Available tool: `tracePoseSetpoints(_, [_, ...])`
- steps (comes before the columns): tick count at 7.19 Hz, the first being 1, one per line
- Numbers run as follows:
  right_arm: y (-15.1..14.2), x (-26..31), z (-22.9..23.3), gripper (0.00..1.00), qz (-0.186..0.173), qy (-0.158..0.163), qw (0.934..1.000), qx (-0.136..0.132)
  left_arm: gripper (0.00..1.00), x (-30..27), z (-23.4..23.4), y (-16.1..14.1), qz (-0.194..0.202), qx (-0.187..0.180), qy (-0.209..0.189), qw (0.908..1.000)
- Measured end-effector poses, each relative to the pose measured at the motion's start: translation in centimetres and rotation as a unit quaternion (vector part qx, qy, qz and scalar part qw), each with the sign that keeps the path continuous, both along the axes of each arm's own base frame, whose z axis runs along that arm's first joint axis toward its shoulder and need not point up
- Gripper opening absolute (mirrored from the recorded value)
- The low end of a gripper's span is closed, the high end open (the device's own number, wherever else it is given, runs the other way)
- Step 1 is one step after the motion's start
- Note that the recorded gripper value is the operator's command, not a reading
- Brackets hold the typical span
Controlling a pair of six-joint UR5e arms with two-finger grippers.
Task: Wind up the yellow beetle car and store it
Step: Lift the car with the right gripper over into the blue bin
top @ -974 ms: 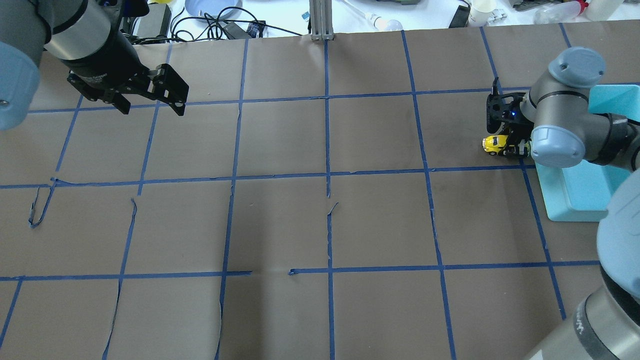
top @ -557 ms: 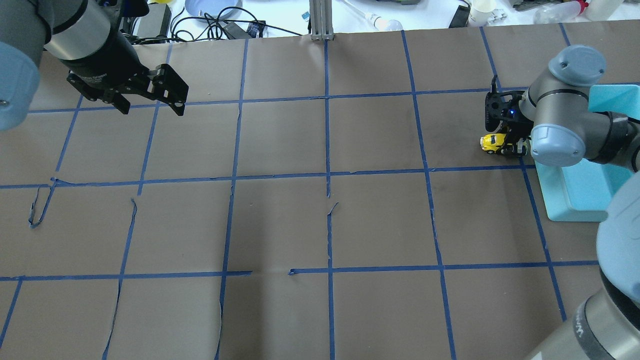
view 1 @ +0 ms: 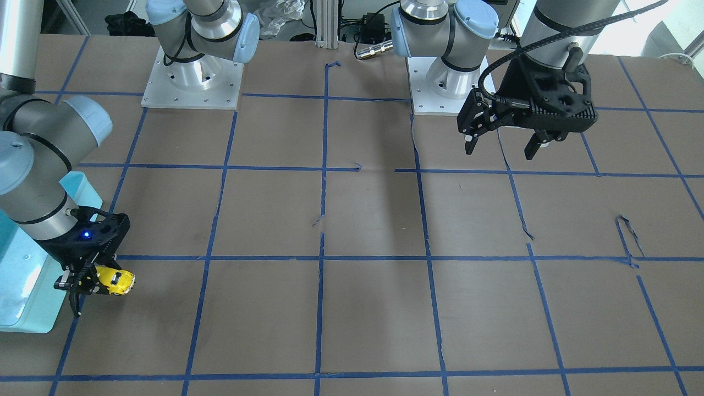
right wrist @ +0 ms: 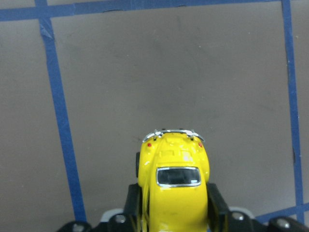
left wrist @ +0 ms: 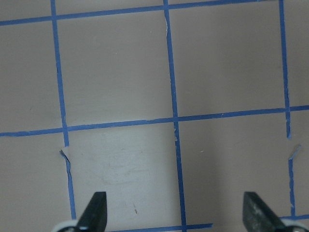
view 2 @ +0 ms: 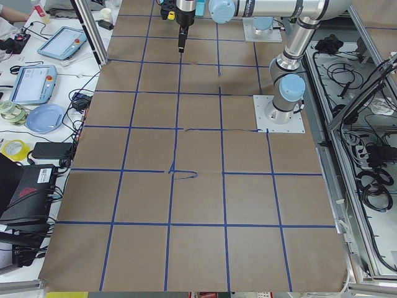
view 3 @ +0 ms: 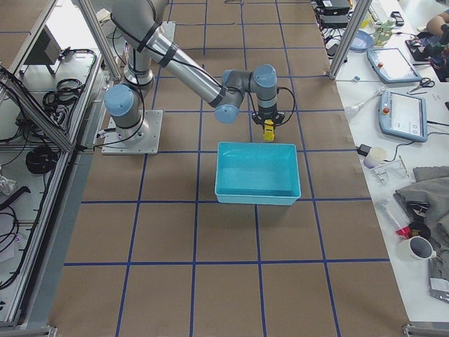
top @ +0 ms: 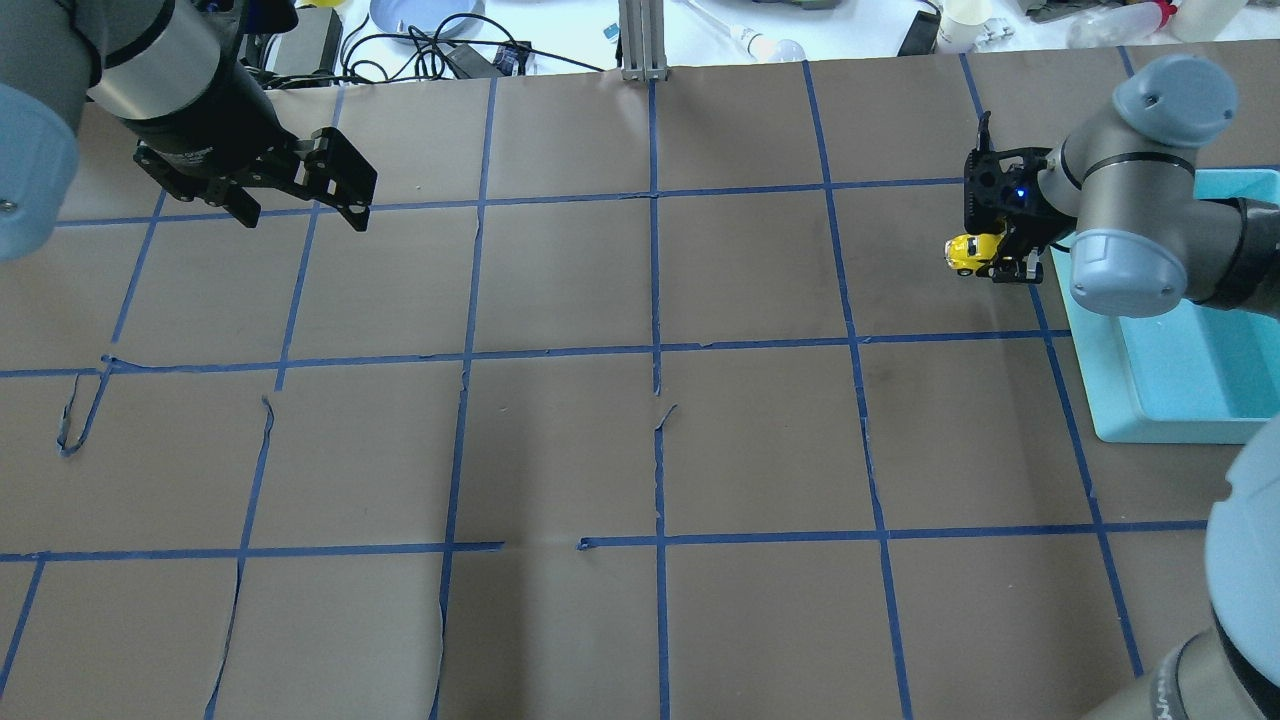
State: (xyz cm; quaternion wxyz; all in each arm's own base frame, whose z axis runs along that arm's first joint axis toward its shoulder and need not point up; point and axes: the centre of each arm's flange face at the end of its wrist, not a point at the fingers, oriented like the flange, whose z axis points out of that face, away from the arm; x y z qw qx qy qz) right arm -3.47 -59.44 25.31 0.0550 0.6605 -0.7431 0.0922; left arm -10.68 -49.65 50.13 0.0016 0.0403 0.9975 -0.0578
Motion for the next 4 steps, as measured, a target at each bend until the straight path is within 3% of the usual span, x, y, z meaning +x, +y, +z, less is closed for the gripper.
tracePoseSetpoints(2, [-0.7, -0.3, 4.5, 0.0, -0.001, 0.002, 0.9999, 0.015, 1.0, 0.0, 0.0, 0.0, -0.001, 0.0, 0.0, 1.0])
tracePoseSetpoints(4, [-1.2, -2.5, 6.9, 0.0, -0.014, 0.031, 0.9991, 0.026, 1.0, 0.0, 0.1, 0.0, -0.002, -0.001, 0.0, 1.0])
